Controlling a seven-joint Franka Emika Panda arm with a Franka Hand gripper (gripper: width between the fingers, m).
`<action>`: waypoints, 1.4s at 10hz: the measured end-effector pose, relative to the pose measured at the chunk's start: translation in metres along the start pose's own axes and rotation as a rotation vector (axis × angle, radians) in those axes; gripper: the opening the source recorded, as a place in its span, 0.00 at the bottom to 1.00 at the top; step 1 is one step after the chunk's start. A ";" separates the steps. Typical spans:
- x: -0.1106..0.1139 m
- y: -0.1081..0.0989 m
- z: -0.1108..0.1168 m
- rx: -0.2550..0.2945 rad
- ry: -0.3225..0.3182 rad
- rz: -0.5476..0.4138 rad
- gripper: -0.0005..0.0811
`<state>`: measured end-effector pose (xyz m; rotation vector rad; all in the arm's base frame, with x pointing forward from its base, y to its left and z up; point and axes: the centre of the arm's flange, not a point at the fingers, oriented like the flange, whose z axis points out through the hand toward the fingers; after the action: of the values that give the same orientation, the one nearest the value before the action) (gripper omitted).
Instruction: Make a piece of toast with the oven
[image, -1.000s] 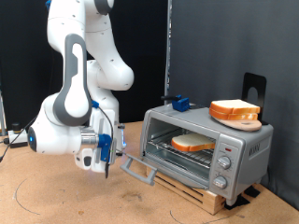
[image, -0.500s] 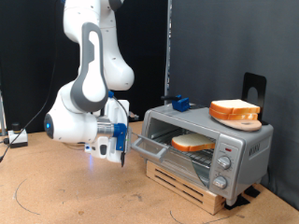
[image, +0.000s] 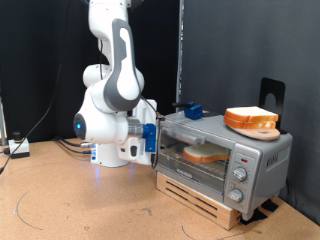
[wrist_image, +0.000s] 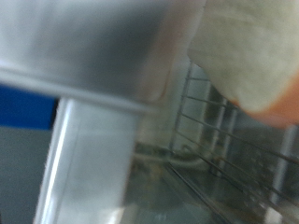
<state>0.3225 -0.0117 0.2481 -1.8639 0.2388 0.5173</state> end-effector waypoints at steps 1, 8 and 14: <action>-0.004 -0.006 0.012 0.003 0.000 0.004 0.99; -0.014 0.001 -0.037 -0.099 0.119 0.142 0.99; -0.007 0.029 -0.095 -0.131 0.215 0.201 0.99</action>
<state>0.3264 -0.1116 0.2527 -2.0361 0.5518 0.4777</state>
